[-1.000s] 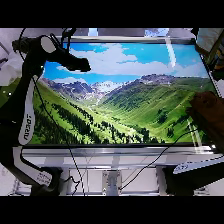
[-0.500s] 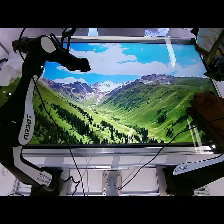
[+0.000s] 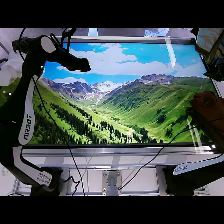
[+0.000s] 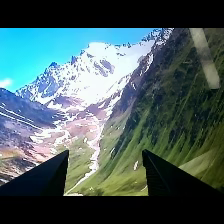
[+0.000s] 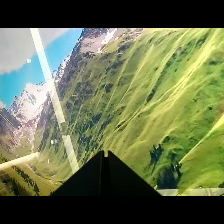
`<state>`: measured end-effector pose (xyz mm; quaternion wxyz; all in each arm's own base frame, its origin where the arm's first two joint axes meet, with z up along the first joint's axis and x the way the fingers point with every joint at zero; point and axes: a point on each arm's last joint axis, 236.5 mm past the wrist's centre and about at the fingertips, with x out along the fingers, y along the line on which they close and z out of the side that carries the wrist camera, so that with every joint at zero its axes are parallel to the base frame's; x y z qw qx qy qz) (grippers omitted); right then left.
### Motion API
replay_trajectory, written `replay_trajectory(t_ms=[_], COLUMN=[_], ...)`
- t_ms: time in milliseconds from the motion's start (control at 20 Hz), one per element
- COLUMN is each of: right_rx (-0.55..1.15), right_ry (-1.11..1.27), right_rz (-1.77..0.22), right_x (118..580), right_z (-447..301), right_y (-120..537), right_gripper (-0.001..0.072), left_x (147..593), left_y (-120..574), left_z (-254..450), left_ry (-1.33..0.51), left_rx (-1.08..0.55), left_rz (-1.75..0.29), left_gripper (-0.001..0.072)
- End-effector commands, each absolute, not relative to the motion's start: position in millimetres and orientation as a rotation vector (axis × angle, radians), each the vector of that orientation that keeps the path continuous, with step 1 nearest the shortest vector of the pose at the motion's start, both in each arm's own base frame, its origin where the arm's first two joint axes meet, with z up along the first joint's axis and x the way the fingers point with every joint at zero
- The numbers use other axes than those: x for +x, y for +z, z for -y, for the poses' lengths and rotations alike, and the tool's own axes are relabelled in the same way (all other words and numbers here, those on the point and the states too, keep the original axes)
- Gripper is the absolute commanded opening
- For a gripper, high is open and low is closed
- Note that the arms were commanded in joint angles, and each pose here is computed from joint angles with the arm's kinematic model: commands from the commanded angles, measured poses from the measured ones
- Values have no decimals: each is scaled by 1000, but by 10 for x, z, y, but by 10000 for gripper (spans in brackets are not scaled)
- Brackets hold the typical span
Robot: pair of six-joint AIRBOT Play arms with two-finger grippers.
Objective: Fold the shirts.
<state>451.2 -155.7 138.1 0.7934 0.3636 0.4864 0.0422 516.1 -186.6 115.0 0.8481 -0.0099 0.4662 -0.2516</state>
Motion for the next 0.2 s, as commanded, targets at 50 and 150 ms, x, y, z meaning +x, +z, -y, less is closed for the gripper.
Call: replay_trajectory(t_ms=[50, 150], right_rx=[780, 781], right_ry=[91, 90], right_rz=[-1044, -1043], right_x=[4514, 4517], right_z=[1555, 1557], right_y=[1384, 1385], right_gripper=[24, 25], left_x=[5162, 5162], left_y=[1158, 1158], left_z=[1863, 1863], left_ry=[-530, -530], left_rx=[-21, -21], left_rz=[-981, -981], left_gripper=[535, 535])
